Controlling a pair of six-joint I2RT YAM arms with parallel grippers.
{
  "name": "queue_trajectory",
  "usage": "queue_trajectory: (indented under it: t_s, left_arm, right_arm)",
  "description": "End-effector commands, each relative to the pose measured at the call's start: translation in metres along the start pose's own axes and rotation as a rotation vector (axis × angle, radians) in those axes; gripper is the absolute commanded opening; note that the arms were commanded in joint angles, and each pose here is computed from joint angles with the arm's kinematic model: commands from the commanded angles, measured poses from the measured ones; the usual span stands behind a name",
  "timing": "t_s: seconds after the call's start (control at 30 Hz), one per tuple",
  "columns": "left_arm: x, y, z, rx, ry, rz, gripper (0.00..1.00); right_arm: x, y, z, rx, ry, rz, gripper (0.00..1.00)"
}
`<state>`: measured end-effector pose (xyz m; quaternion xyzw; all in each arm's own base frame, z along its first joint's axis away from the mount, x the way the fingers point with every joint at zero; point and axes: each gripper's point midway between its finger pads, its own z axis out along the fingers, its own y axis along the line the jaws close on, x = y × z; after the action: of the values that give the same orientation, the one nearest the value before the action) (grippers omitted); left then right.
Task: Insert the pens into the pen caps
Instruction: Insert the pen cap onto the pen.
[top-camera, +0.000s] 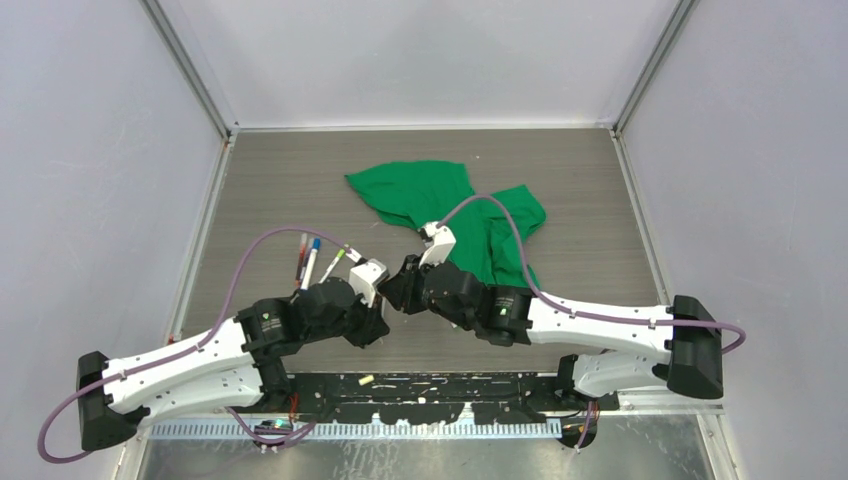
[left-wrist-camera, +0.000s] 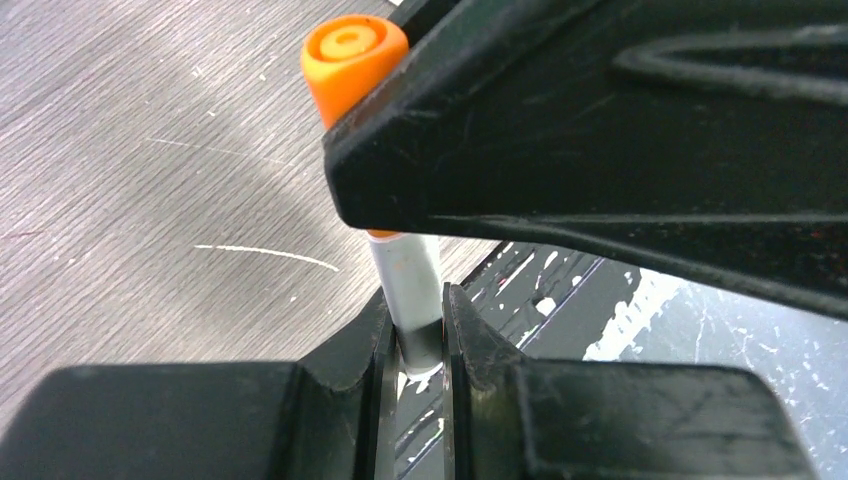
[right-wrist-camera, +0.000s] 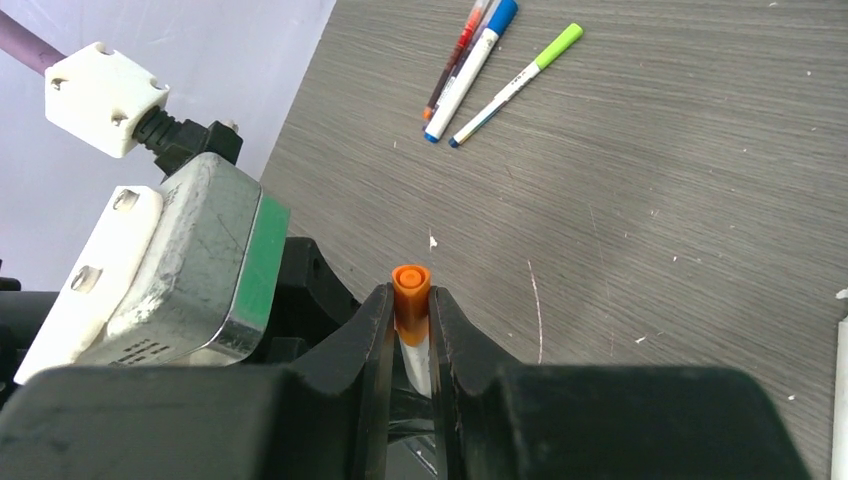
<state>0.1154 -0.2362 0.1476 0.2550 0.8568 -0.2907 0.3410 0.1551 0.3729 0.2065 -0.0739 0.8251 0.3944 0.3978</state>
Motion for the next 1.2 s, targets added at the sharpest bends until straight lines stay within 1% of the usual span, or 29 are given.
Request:
queue_trajectory:
  t_s: [0.0,0.2,0.33,0.47,0.6,0.67,0.8,0.87,1.0,1.1,1.17]
  left_arm:
    - [-0.165,-0.06,-0.062,0.202,-0.612,0.037,0.0]
    - [-0.167,-0.065,-0.059,0.225,-0.613,0.058,0.0]
    - [-0.172,-0.066,-0.06,0.23,-0.635,0.054,0.0]
    - [-0.175,-0.062,-0.061,0.221,-0.65,0.059,0.0]
    - [-0.179,-0.065,-0.063,0.241,-0.664,0.064,0.0]
    - [-0.176,-0.067,-0.06,0.254,-0.649,0.063,0.0]
    - [-0.162,-0.067,-0.049,0.271,-0.601,0.043,0.0]
    - [-0.156,-0.067,-0.045,0.279,-0.582,0.037,0.0]
    - [-0.143,-0.072,-0.035,0.316,-0.533,0.053,0.0]
    - [-0.135,-0.07,-0.026,0.315,-0.506,0.056,0.0]
    - [-0.137,-0.072,-0.025,0.322,-0.517,0.058,0.0]
  right_arm:
    - [0.136,-0.069,-0.028,0.176,0.477,-0.113,0.01]
    - [0.164,-0.07,-0.025,0.2,0.514,-0.085,0.01]
    - [0.177,-0.069,-0.024,0.194,0.534,-0.062,0.01]
    - [0.193,-0.07,-0.03,0.203,0.571,-0.073,0.01]
    - [0.197,-0.069,-0.03,0.197,0.567,-0.065,0.01]
    - [0.186,-0.065,-0.03,0.196,0.525,-0.064,0.01]
    - [0.151,-0.063,-0.029,0.203,0.387,-0.027,0.01]
    - [0.132,-0.064,-0.029,0.211,0.304,0.002,0.0]
    - [0.082,-0.053,-0.033,0.186,0.134,0.042,0.01]
    - [0.046,-0.043,-0.036,0.17,0.021,0.037,0.01]
    - [0.033,-0.04,-0.035,0.173,-0.019,0.015,0.01]
